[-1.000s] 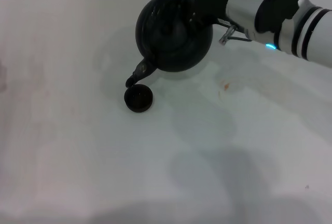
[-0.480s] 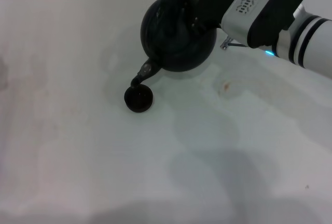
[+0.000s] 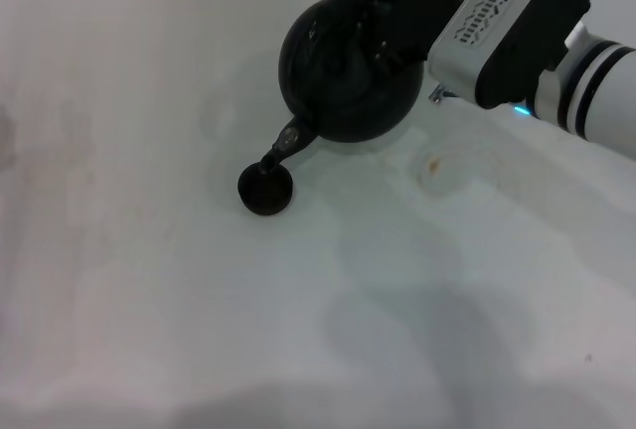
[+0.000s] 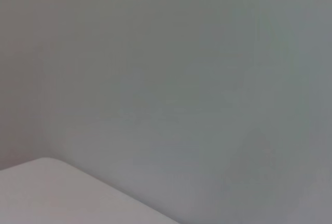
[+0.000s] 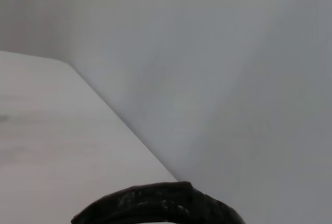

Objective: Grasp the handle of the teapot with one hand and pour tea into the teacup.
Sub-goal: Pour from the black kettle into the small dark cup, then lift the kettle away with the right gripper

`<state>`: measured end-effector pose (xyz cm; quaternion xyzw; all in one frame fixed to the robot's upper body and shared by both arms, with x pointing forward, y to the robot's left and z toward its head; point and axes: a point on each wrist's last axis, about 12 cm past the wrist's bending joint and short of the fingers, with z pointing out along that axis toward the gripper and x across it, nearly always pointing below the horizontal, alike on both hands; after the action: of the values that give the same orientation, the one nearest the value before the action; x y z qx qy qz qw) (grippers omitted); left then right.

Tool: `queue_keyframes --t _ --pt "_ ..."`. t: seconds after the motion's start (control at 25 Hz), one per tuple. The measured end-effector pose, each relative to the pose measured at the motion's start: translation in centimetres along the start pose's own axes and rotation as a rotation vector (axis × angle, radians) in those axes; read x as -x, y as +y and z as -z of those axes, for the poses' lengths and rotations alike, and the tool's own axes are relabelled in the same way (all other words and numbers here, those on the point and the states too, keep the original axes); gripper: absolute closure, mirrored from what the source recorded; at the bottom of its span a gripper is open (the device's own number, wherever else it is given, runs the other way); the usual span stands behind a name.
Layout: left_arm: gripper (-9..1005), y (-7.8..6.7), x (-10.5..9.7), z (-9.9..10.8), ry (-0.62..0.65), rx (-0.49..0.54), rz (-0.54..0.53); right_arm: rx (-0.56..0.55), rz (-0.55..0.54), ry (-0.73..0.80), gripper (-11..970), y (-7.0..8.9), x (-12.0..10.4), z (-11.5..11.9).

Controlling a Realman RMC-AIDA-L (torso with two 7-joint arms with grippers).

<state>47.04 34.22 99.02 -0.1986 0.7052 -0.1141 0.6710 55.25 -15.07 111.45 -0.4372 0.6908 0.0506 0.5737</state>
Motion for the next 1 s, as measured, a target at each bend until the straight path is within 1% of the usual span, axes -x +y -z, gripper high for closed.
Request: queue_keyframes --t 0.28,0.52,0.68,1.0 --pt "384 -0.11 -0.04 -0.03 -0.001 -0.002 0.004 -0.019 0.053 -0.021 796 0.59 0.53 -0.14" --pt "384 -0.23 -0.11 -0.03 0.000 -0.004 0.008 -0.025 0.058 -0.022 807 0.51 0.54 -0.11" --pt "384 -0.24 -0.11 -0.04 0.000 -0.004 0.008 -0.042 0.060 -0.013 810 0.40 0.16 0.10" --pt "383 -0.34 -0.10 -0.14 -0.002 -0.006 0.011 -0.054 0.078 -0.011 814 0.81 -0.08 0.49"
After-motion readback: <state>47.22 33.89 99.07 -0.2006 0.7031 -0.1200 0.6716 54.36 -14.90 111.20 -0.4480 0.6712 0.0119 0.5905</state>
